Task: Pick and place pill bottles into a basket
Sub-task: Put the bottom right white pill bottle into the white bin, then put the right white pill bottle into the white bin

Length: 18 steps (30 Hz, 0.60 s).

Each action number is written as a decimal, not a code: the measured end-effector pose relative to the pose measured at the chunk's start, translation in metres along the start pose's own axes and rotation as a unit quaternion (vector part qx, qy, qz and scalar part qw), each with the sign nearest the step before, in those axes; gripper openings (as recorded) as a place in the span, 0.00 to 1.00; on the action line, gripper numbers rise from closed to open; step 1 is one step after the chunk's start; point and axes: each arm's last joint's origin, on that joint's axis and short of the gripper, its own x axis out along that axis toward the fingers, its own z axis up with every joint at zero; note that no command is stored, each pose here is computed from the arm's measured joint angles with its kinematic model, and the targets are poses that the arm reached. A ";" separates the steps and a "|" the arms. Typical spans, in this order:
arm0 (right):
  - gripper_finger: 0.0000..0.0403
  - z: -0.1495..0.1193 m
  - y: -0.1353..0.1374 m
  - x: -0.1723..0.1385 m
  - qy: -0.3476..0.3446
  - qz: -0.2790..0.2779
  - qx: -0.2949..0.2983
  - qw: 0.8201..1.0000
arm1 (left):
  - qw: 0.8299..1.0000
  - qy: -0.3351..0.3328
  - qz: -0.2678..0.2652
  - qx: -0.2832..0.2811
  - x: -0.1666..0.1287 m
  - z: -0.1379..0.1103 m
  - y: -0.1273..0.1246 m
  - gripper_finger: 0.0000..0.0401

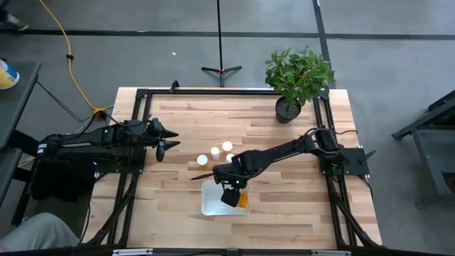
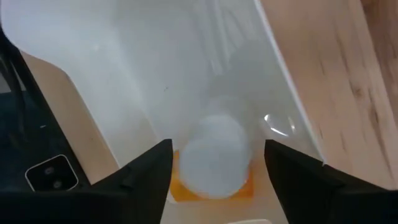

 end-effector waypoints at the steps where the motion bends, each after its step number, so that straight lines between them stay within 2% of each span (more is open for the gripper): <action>1: 0.62 0.000 0.000 0.000 0.000 0.000 -0.001 1.000 | 1.000 0.000 0.000 0.000 0.000 0.000 0.000 0.54; 10: 0.63 0.006 0.002 -0.004 -0.014 0.022 -0.021 0.999 | 1.000 0.000 0.000 0.000 0.000 0.000 0.000 0.54; 14: 0.63 0.011 0.010 -0.016 -0.032 0.028 -0.036 0.998 | 1.000 0.000 0.000 0.000 0.000 0.000 0.000 0.54; 18: 0.63 0.017 0.016 -0.037 -0.058 0.003 -0.048 0.997 | 1.000 0.000 0.000 0.000 0.000 0.000 0.000 0.54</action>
